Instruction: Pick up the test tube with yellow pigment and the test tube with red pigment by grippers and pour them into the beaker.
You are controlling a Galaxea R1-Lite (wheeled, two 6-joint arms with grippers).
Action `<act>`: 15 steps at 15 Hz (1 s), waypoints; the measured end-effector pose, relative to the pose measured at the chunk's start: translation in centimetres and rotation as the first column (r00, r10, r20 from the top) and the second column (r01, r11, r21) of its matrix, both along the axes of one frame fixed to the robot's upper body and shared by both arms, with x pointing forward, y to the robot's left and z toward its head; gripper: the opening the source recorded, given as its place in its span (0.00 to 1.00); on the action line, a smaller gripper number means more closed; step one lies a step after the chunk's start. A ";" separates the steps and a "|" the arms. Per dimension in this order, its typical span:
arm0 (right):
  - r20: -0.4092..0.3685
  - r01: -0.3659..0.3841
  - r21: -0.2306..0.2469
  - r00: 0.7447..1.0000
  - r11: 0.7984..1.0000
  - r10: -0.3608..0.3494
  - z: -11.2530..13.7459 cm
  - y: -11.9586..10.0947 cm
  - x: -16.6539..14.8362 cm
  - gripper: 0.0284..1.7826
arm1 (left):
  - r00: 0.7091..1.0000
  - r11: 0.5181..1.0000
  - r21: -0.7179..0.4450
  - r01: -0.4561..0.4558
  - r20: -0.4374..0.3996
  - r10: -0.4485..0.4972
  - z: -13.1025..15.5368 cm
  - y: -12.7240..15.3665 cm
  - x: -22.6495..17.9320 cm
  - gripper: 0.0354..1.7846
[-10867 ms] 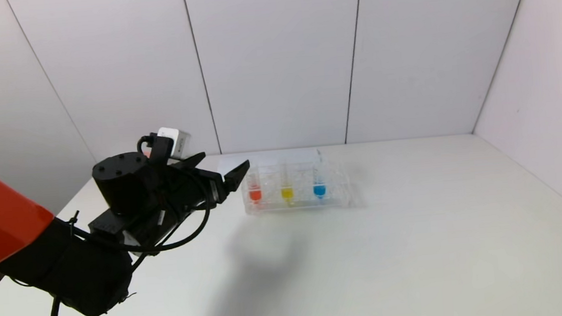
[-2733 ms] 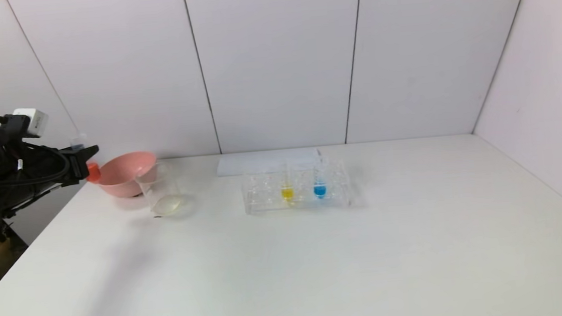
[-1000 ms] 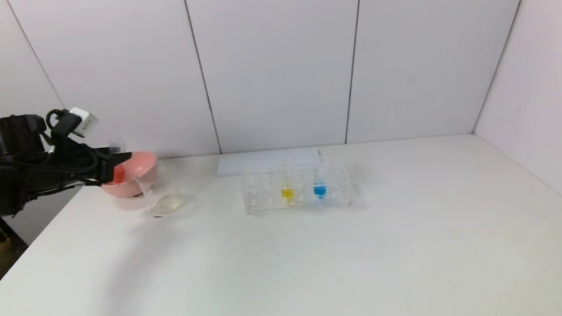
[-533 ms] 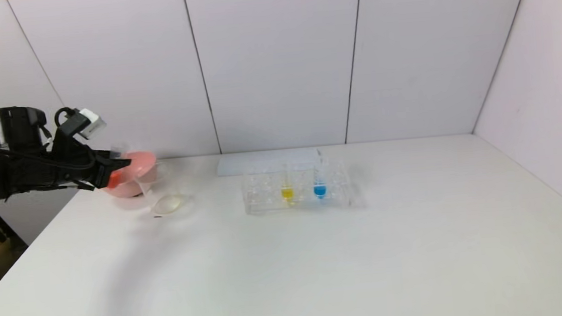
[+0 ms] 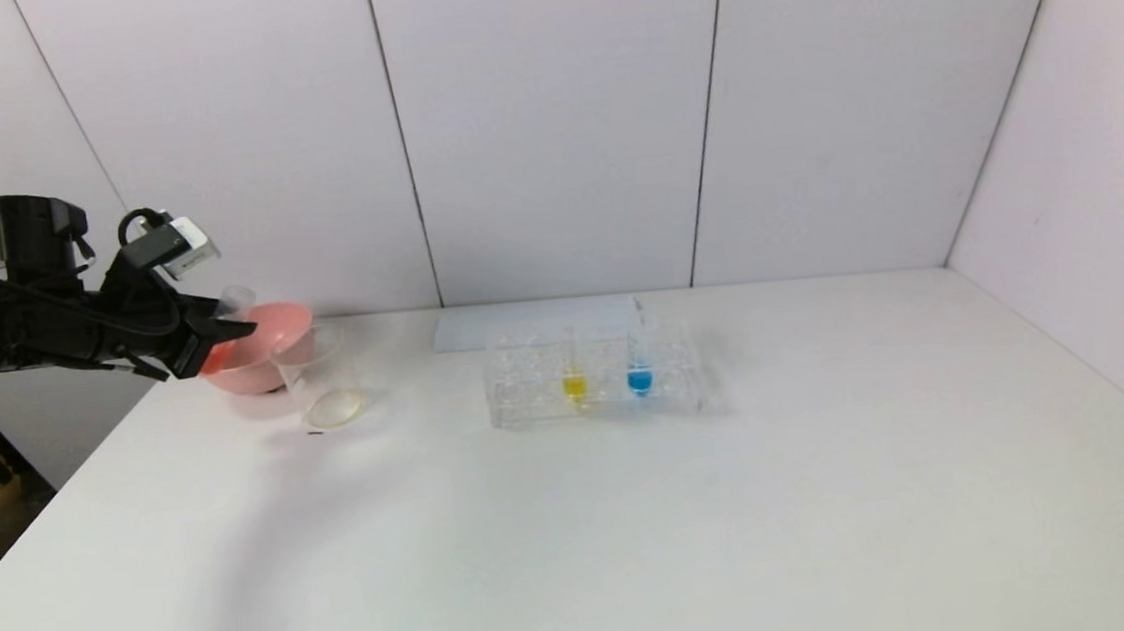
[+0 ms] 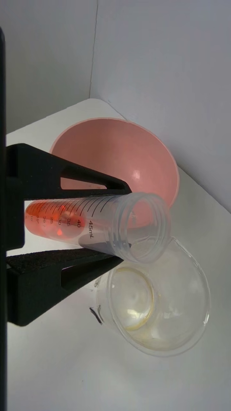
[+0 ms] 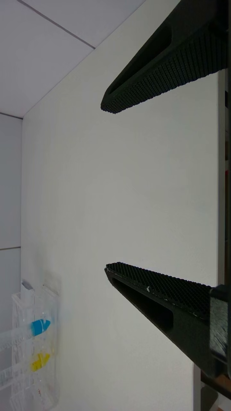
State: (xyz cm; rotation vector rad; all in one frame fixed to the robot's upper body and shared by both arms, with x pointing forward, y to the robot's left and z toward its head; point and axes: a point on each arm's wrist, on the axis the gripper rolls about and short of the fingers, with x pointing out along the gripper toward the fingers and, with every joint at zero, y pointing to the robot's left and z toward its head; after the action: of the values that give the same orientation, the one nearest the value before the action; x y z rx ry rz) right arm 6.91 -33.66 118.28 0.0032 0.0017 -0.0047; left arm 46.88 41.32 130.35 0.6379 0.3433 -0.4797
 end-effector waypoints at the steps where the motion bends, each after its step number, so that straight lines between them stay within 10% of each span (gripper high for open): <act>1: 0.000 0.000 0.000 1.000 1.000 0.000 0.0 0.0 0.0 0.95 | 1.000 1.000 0.018 0.011 0.000 -0.011 0.2 0.0 0.0 0.24; 8: 0.000 0.000 0.000 1.000 1.000 0.000 0.0 0.0 0.0 0.95 | 0.998 0.991 0.115 0.068 0.003 -0.069 0.7 0.2 0.5 0.24; 15: 0.000 0.000 0.000 1.000 1.000 0.000 0.0 0.0 0.0 0.95 | 0.977 0.985 0.104 0.136 -0.180 -0.116 1.6 -0.2 -0.9 0.24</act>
State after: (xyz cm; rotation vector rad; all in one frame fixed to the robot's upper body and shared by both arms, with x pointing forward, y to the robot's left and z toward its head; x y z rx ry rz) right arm 6.91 -33.66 118.28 0.0032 0.0017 -0.0043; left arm 46.02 41.09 131.97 0.7351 0.5000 -0.6426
